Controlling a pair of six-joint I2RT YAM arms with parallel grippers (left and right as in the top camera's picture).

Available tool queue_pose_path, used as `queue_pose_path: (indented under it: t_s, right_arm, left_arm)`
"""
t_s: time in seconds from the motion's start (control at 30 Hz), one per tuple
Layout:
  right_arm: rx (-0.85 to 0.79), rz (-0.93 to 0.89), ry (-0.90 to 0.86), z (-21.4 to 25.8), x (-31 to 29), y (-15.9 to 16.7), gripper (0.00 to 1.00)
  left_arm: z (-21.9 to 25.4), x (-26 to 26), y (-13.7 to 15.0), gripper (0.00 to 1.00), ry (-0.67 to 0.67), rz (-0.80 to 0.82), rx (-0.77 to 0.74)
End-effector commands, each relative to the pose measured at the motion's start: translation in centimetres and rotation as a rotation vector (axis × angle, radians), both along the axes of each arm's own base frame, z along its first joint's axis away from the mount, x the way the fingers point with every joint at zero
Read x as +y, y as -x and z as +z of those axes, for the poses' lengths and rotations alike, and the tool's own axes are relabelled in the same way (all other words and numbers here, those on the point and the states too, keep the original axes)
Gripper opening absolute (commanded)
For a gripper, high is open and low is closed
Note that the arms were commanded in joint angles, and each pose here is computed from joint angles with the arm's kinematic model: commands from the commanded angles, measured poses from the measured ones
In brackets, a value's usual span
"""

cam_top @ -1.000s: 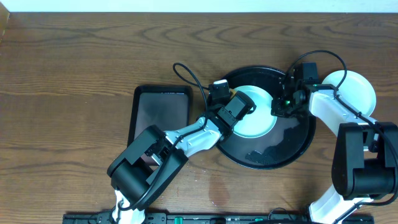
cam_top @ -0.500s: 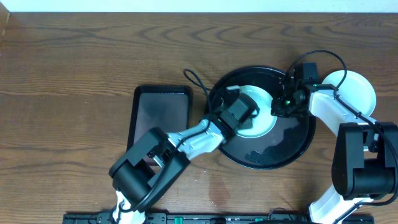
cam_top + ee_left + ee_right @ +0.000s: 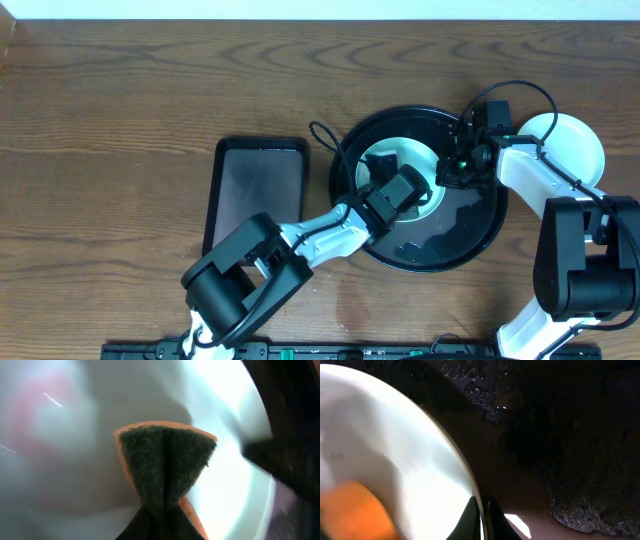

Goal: Clean dirty plates on tray and stack at the side
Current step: 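Scrub the green plate with the sponge in the left gripper, then return the sponge over the small tray with the left gripper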

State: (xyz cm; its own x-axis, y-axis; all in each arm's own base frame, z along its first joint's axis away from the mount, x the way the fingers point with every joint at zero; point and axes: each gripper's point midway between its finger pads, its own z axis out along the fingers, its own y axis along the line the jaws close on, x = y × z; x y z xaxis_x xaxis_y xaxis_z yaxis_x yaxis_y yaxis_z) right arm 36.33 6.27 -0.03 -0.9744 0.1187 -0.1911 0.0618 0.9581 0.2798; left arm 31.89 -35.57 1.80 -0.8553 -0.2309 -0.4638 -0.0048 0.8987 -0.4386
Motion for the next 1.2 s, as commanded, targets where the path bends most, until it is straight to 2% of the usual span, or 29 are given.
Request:
queue_pose_path:
  t_s: [0.0,0.23,0.27,0.4,0.53,0.67,0.77,0.97,1.17]
  right_arm:
    - [0.143,-0.001,0.059,-4.1,-0.6,3.2,0.01]
    - [0.143,-0.001,0.059,-4.1,-0.6,3.2,0.01]
    - [0.145,-0.001,0.059,-4.1,-0.6,3.3,0.01]
    - [0.151,-0.001,0.059,-4.2,-0.6,3.4,0.01]
    - [0.15,-0.001,0.059,-4.2,-0.6,3.4,0.01]
    - [0.149,-0.001,0.059,-4.1,-0.6,3.4,0.01]
    - [0.135,0.004,0.034,-3.6,-0.1,3.1,0.01]
    - [0.022,0.04,-0.024,0.3,0.9,1.8,0.01]
    - [-0.189,0.015,0.052,7.7,-0.4,0.6,0.01]
  left_arm:
    - [0.7,5.1,-4.0,0.12,-0.167,0.134,-0.156]
    - [2.0,9.0,-8.2,0.11,-0.252,0.177,-0.254]
    - [2.3,9.7,-9.0,0.08,-0.26,0.178,-0.272]
    - [4.7,10.0,-9.6,0.08,-0.226,0.196,-0.304]
    - [10.3,9.4,-9.3,0.08,-0.143,0.204,-0.381]
    - [15.6,10.4,-7.6,0.08,-0.099,0.204,-0.418]
    - [17.6,12.5,-5.3,0.08,-0.139,0.195,-0.386]
    - [16.9,17.4,-0.2,0.07,-0.312,0.155,-0.233]
    - [15.1,21.9,3.1,0.08,-0.45,0.167,-0.074]
